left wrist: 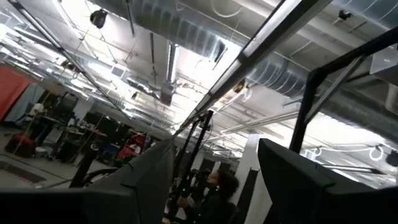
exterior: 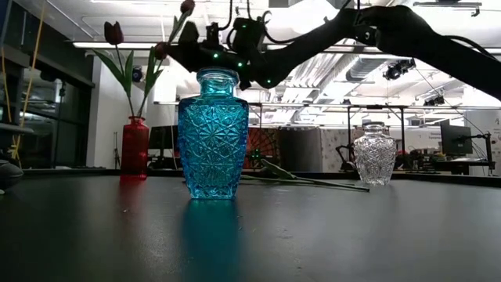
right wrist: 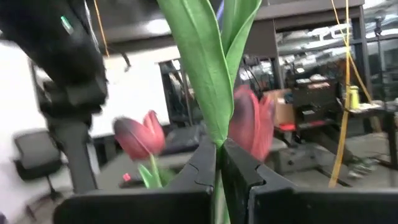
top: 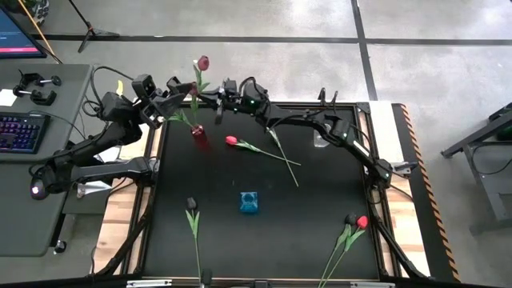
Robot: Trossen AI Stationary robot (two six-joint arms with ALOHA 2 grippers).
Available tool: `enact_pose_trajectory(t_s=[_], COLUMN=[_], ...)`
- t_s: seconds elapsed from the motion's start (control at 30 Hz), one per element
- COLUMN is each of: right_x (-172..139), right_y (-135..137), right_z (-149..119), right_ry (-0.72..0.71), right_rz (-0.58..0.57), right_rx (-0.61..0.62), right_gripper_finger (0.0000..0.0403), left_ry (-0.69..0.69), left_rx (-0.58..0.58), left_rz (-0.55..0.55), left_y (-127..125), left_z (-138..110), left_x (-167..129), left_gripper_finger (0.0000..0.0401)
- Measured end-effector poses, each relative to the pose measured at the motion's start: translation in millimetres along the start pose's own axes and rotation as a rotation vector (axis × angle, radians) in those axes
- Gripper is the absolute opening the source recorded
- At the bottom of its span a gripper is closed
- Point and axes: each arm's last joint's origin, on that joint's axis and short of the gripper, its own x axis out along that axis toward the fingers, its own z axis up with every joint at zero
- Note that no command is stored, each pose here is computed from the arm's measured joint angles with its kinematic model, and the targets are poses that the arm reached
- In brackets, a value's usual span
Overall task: Sort flowers into vase by color
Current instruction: Put the dark red flower into the red vase
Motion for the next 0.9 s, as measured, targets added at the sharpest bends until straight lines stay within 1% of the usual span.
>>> enact_pose_trajectory(t_s=[0.17, 0.4, 0.5, 0.63, 0.77, 0.83, 0.9], right_x=[2, 2, 3, 4, 4, 4, 4], right_y=[0, 3, 8, 13, 14, 14, 13], right_z=[-5, -17, -19, -21, -21, -22, -23], right_ry=[0.081, 0.194, 0.208, 0.216, 0.214, 0.221, 0.232], right_rz=[-0.010, -0.012, -0.004, -0.003, 0.002, -0.001, 0.007], right_rx=[-0.097, -0.123, -0.125, -0.037, -0.007, 0.038, 0.071], right_gripper_finger=[0.0000, 0.0000, 0.0000, 0.0000, 0.0004, 0.0018, 0.0042], left_ry=[0.001, 0.001, 0.001, 0.002, 0.001, -0.001, -0.002], left_rx=[-0.014, -0.015, -0.015, -0.016, -0.016, -0.014, -0.014], left_rz=[0.000, 0.000, 0.000, 0.000, -0.001, -0.003, -0.003], left_y=[0, 0, 0, 0, 0, 0, -1], left_z=[0, 0, 0, 0, 0, 0, 0], left_x=[0, 0, 0, 0, 0, 0, 0], left_gripper_finger=[0.0220, 0.0220, 0.0220, 0.0220, 0.0220, 0.0220, 0.0220])
